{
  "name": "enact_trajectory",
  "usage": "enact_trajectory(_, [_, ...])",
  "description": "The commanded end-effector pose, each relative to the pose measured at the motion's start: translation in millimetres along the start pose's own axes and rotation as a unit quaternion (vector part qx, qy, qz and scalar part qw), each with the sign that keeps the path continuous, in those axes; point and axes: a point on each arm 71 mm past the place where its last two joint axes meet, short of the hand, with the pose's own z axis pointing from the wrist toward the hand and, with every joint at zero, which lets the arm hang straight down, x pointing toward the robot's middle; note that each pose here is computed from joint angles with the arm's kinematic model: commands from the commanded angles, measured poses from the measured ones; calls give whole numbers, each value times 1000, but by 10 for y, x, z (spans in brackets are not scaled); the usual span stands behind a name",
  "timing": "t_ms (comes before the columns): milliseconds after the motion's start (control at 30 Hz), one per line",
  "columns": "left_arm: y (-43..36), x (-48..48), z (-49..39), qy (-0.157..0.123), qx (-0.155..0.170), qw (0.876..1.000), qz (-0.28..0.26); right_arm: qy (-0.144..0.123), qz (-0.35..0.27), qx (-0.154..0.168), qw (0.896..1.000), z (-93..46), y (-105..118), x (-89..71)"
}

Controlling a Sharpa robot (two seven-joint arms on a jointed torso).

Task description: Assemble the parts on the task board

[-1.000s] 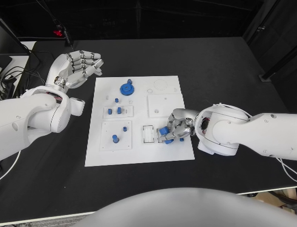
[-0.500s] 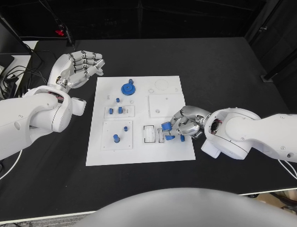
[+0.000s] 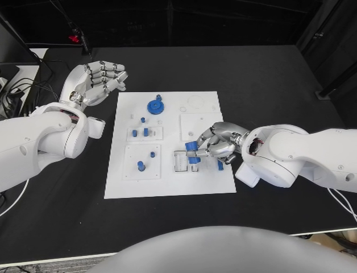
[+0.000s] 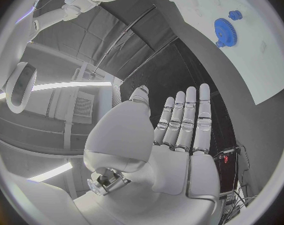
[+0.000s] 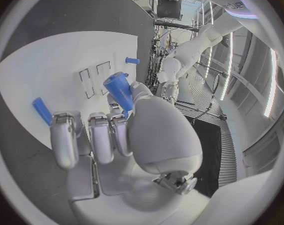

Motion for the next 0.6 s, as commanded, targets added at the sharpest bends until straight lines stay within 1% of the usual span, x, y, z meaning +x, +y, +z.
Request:
enact_trajectory(33, [-15, 14, 10, 3, 2, 1000, -4, 42, 12, 20, 999, 43, -8, 59])
enact_trajectory(167, [-15, 16, 10, 3, 2, 1000, -4, 52, -4, 35, 998, 103, -14, 79])
enact_trajectory(300, [-15, 16, 11, 3, 2, 1000, -4, 55, -24, 51, 997, 155, -21, 94])
enact_trajectory(600, [-15, 15, 9, 3, 2, 1000, -4, 43, -46, 62, 996, 212, -7, 104])
